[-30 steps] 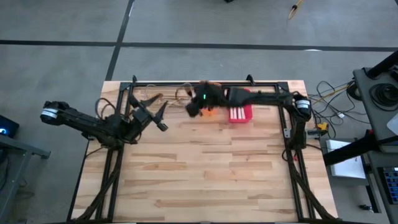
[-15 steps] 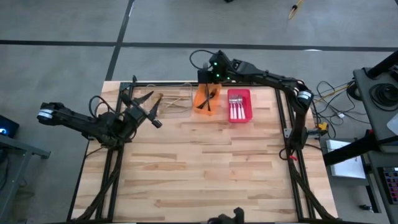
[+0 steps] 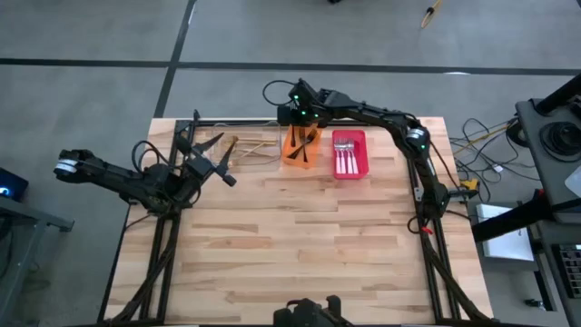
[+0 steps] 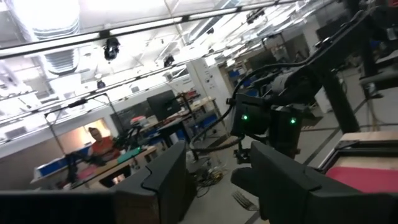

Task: Sort silverware by color (type)
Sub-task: Put the black fork into the orange bin

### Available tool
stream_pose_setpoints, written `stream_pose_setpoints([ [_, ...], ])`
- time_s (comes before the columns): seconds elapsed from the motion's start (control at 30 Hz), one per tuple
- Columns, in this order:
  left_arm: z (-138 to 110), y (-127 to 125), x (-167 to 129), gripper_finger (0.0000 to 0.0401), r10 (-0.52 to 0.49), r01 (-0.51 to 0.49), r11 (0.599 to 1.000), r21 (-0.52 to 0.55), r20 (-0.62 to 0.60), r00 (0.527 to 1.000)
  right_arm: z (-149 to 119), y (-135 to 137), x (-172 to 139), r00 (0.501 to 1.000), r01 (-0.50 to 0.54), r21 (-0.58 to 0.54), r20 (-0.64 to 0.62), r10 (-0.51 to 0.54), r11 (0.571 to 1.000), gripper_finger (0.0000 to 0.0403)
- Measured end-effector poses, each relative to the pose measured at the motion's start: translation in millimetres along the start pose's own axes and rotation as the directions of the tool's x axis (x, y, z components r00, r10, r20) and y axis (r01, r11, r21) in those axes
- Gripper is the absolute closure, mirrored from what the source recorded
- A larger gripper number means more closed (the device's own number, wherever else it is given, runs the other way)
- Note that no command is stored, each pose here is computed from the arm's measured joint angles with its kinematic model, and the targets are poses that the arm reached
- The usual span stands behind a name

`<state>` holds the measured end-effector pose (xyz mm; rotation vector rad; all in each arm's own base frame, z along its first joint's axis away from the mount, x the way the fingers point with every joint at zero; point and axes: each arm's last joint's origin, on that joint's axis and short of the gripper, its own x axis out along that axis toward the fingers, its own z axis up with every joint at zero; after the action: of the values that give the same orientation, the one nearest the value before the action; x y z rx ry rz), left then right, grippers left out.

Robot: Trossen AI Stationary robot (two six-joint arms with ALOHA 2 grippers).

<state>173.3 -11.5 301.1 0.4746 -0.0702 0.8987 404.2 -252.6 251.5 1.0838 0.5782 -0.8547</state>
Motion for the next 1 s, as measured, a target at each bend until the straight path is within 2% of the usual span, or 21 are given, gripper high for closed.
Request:
stream_pose_setpoints([
  [0.3,1,5,-1,0.0239,0.02,-0.02,1.0,0.011,-0.012,1.0,-1,15,6,0.989,0.137,-0.028,-0.053,-0.138,0.99,0.039],
  [0.4,1,7,-2,0.0239,0.023,-0.023,1.0,0.016,-0.015,1.0,-2,17,4,0.988,0.14,-0.037,-0.055,-0.142,0.989,0.039],
  [0.73,2,10,-3,0.0239,0.023,-0.023,0.999,0.027,-0.012,1.0,-17,5,4,0.952,0.265,-0.049,-0.147,-0.269,0.963,0.039],
  [1.0,2,11,-3,0.0239,0.023,-0.023,0.999,0.026,-0.01,1.0,-19,4,5,0.944,0.302,-0.059,-0.12,-0.307,0.951,0.039],
])
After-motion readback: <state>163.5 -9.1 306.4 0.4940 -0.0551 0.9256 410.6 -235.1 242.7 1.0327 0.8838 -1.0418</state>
